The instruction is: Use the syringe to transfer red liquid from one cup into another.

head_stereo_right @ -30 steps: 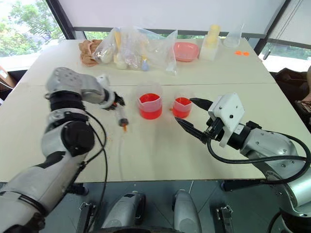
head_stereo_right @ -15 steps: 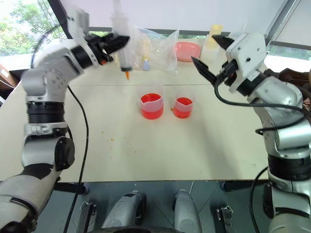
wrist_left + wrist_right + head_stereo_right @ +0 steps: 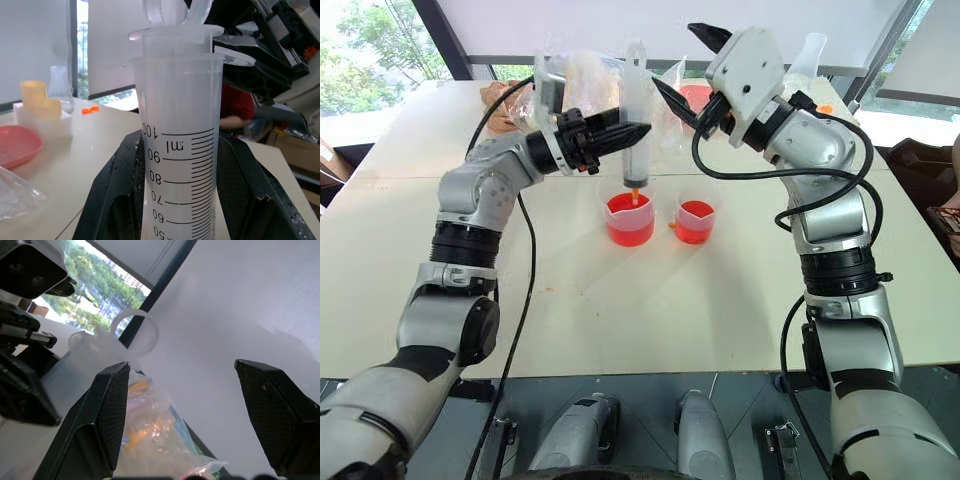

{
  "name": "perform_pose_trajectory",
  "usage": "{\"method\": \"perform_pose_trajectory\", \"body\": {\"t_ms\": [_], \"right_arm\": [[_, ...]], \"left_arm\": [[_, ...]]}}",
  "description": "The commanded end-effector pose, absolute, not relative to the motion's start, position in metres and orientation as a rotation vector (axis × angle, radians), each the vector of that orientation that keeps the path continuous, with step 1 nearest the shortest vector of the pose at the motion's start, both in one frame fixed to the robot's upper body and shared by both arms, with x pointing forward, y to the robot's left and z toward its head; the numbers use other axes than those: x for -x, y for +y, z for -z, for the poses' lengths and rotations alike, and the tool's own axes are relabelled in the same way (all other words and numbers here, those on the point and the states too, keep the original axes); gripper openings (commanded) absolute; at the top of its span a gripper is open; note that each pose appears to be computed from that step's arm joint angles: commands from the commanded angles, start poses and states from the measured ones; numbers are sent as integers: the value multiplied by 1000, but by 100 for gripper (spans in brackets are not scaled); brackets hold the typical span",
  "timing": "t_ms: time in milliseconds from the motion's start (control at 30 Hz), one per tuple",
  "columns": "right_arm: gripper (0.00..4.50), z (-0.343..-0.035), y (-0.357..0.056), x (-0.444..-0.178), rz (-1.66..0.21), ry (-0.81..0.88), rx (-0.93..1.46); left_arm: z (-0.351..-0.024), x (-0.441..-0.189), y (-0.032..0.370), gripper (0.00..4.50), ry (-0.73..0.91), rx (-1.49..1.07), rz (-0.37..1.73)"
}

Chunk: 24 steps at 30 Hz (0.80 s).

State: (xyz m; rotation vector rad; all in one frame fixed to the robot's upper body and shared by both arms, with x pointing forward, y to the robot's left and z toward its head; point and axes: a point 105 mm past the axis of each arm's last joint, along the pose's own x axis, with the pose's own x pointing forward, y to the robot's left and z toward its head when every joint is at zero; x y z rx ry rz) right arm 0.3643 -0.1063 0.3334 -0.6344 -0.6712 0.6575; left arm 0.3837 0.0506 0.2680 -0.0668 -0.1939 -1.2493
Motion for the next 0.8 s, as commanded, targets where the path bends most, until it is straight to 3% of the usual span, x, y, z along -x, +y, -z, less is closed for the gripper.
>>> {"method": "perform_pose_trajectory", "body": {"t_ms": [33,500,600,767,800], "right_arm": [[349,-342,-98,-357,-678,-731,648],[349,-314,-81,-364,-761,-670,643],[266,-311,-78,-364,-780,-673,644],[5,-309,-75,-361,-805,-679,643],[5,-309,-75,-360,-806,-679,643]], "left_arm": [[-272,-380,47,144,-232,21,1271],[-242,-379,42,144,-184,-141,1296],[-235,-389,46,144,-172,-140,1246],[-226,-396,46,144,-160,-153,1220],[-223,-397,46,144,-156,-163,1216]]}}
